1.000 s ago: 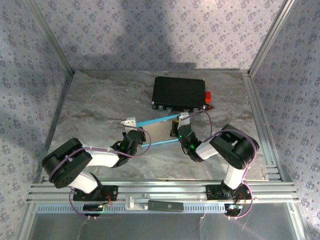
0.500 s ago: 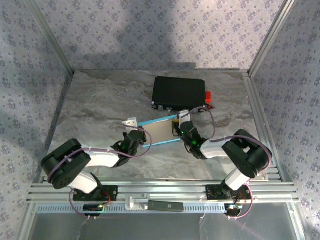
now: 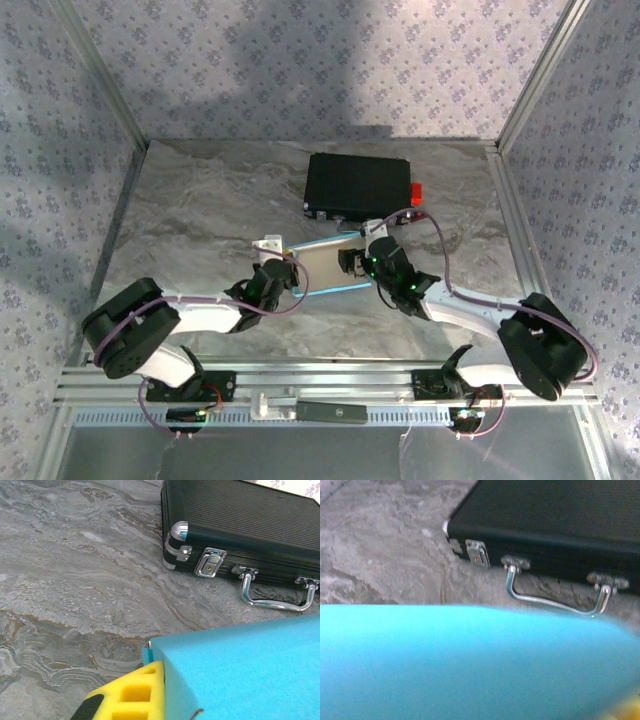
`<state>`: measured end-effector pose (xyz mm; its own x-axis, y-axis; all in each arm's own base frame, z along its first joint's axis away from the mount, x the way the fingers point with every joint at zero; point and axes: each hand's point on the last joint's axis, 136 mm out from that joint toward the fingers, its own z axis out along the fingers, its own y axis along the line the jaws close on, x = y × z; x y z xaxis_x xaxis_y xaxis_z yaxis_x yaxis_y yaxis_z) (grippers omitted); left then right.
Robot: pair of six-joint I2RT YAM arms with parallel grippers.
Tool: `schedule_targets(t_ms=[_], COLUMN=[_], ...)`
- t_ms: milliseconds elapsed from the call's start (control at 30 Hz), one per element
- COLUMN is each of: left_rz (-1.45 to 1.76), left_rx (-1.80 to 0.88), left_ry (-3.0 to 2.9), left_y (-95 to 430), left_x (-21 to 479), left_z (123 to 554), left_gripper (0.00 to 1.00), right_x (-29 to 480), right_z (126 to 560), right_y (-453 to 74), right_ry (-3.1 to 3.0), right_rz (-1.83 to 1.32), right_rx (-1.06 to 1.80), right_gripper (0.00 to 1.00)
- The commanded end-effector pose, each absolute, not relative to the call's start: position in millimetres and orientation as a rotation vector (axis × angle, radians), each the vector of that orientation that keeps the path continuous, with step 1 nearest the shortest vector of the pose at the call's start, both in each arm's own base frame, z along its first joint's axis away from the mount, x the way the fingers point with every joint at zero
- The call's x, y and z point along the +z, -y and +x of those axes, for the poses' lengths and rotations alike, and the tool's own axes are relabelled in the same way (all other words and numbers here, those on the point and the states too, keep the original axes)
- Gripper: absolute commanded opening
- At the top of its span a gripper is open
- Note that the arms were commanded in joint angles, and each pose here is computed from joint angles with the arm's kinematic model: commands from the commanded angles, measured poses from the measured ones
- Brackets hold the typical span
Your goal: Fold the paper box
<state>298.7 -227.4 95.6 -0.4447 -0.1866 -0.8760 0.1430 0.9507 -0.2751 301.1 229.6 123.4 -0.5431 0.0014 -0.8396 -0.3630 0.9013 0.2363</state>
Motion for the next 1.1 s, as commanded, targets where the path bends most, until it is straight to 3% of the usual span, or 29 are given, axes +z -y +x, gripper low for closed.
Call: schedule_targets(t_ms=[0,233,333,467,633,767,967,1067], left_rz=[0.107,0.112,0.109,0.105,0.096,0.094,0.099,0.105], left_rx=[-0.317,-0.297,-0.293,-0.289,-0.277,-0.277,-0.273,-0.277], left_ry=[-2.155,-2.165,-2.167,-2.167,-2.169,-2.167,-2.168,-2.168], left_y=[232,236,235,236,234,234,234,235], left_x=[56,55,54,55,54,55,54,54], left_z=[280,281,282,282,283,283,283,283], left_gripper=[0.00,0.00,0.00,0.00,0.00,0.00,0.00,0.00], right_x=[115,113,118,114,104,111,146,179], right_z=[286,283,274,267,258,243,220,232], right_y=[-234,-220,-224,-212,-189,-190,-167,-140], right_ry=[-2.205,-2.289,-2.300,-2.388,-2.419,-2.359,-2.248,-2.193], right_rz=[-0.291,-0.195,-0.192,-0.101,-0.004,-0.067,-0.041,0.098], right_rx=[0.506,0.437,0.481,0.419,0.333,0.442,0.559,0.565], right_gripper=[0.69,0.79,0.91,0.99,0.99,0.99,0.96,0.92])
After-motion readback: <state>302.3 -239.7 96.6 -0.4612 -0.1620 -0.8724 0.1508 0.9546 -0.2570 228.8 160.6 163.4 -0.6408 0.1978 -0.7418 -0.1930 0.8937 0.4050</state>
